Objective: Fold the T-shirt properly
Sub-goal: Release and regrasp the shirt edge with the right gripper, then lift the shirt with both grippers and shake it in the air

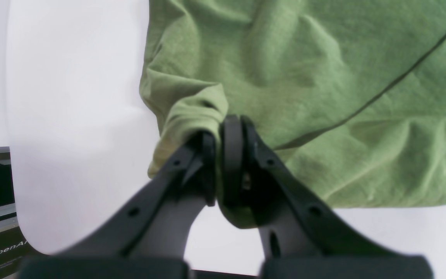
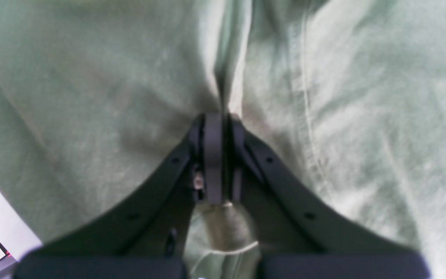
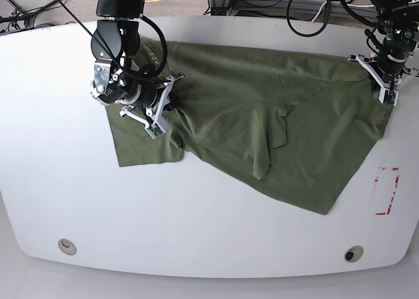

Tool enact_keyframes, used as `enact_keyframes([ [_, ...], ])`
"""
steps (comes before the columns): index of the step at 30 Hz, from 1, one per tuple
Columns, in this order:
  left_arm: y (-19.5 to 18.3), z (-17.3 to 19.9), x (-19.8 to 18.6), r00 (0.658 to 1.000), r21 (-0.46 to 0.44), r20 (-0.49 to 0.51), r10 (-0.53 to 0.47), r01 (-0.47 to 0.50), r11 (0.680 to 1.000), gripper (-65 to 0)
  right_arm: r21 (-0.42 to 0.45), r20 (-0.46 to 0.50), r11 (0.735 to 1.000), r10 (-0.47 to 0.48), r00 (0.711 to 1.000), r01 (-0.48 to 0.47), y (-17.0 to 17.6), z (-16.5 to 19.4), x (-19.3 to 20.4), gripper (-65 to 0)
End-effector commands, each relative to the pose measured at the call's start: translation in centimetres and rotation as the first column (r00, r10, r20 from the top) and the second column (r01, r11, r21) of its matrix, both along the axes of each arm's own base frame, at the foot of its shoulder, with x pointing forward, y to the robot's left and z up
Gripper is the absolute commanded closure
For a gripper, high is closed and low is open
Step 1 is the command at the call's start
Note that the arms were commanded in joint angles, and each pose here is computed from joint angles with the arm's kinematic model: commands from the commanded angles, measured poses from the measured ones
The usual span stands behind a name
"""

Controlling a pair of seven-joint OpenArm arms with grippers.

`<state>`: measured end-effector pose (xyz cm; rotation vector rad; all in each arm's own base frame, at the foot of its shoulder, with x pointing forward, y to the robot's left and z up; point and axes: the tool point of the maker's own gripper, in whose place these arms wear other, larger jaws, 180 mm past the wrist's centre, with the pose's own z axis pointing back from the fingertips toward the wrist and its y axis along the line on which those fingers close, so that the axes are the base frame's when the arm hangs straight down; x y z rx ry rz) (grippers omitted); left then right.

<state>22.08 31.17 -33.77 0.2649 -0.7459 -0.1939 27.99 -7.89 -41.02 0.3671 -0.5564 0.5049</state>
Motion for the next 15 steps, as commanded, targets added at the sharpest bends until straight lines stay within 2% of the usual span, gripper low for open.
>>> enact_keyframes([
  [1,0.2,1.4,1.1,0.999,0.011,0.052,-0.008,0.007,1.0,0.0,0.003,0.075,1.0,-0.004,0.997,0.004,-0.2,2.0,0.9,0.0],
  [9,-0.9,2.0,2.5,0.996,0.0,0.086,-0.036,0.037,0.999,0.0,-0.044,0.2,0.999,0.008,0.98,0.001,-0.7,5.9,-0.8,0.0],
  [15,-3.5,3.2,5.2,0.985,-0.03,0.155,-0.081,0.086,0.996,0.0,-0.069,0.244,0.991,-0.092,0.965,0.112,-4.3,7.2,-0.1,0.0],
])
